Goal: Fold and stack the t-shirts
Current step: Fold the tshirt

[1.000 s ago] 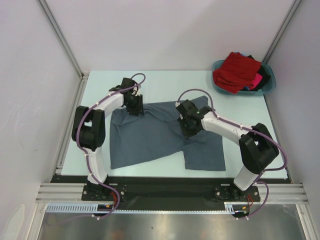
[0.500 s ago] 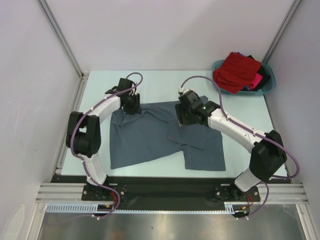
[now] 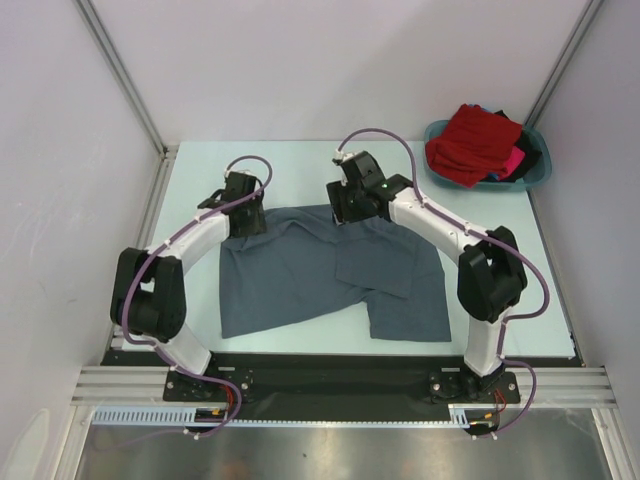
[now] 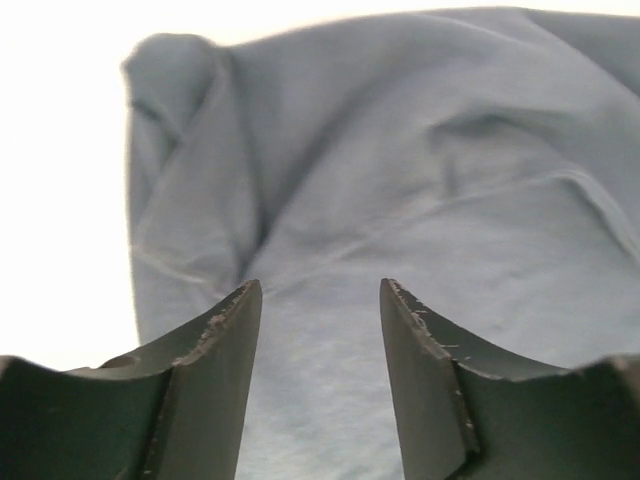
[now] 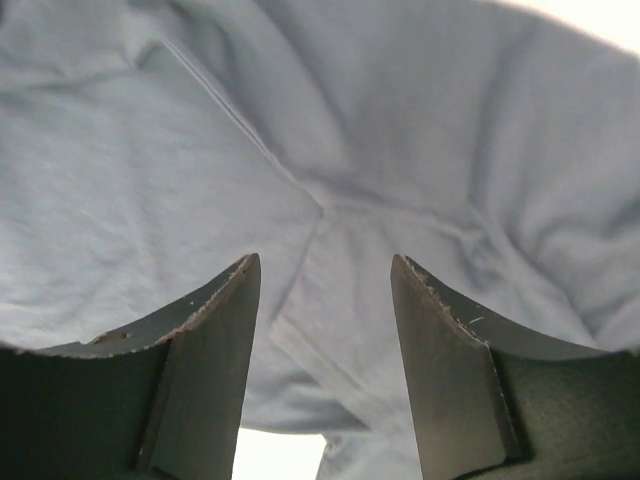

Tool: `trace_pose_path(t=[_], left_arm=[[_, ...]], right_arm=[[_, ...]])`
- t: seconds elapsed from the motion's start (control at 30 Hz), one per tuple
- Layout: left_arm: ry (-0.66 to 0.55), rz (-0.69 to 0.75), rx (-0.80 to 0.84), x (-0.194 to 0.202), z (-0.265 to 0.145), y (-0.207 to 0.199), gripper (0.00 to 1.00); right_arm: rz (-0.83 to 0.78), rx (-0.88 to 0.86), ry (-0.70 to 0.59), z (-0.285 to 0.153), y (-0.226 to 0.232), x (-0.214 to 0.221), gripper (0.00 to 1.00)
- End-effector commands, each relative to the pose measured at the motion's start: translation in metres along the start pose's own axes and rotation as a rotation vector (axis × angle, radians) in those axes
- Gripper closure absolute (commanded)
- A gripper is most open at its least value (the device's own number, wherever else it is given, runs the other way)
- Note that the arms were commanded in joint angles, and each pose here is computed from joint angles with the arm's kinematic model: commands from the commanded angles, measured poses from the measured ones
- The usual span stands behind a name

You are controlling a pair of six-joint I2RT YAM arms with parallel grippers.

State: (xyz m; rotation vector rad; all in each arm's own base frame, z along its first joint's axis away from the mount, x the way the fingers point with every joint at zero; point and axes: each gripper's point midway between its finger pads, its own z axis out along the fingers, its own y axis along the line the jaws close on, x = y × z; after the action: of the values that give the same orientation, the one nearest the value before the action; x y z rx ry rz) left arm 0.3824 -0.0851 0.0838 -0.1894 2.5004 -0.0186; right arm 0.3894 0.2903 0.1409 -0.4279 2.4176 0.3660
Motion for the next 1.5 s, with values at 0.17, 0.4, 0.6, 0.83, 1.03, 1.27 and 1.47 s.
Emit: trace_pose_path(t=[0.17, 0.4, 0.6, 0.83, 1.03, 1.27, 1.47], left_arm=[[-0.122, -0.06, -0.194, -0.039, 0.01, 0.026, 0.36], [-0.059, -0.077, -0.219, -0.045, 0.041, 0.029, 0.36], [-0.036, -0.099, -0.257, -0.045, 0.057, 0.043, 0.37], [-0.015, -0.122, -0.287, -0.047, 0.067, 0.058, 0.38], [0.022, -0.14, -0.277, -0.043, 0.079, 0.064, 0.46], [0.046, -0.153, -0.26, -0.034, 0.082, 0.068, 0.89], [0.0, -0.178, -0.253, -0.045, 0.063, 0.072, 1.0]], right_arm=[[-0.008, -0.072, -0.072, -0.007, 0.0, -0.036, 0.4], [0.0, -0.063, -0.051, -0.005, -0.012, -0.029, 0.41], [0.016, -0.069, -0.043, -0.002, -0.02, -0.026, 0.42], [0.023, -0.074, -0.027, 0.002, -0.025, -0.022, 0.43], [0.026, -0.063, -0.022, 0.001, -0.029, -0.02, 0.44], [0.035, -0.055, -0.022, 0.0, -0.034, -0.019, 0.44], [0.036, -0.059, -0.02, -0.001, -0.034, -0.018, 0.45]])
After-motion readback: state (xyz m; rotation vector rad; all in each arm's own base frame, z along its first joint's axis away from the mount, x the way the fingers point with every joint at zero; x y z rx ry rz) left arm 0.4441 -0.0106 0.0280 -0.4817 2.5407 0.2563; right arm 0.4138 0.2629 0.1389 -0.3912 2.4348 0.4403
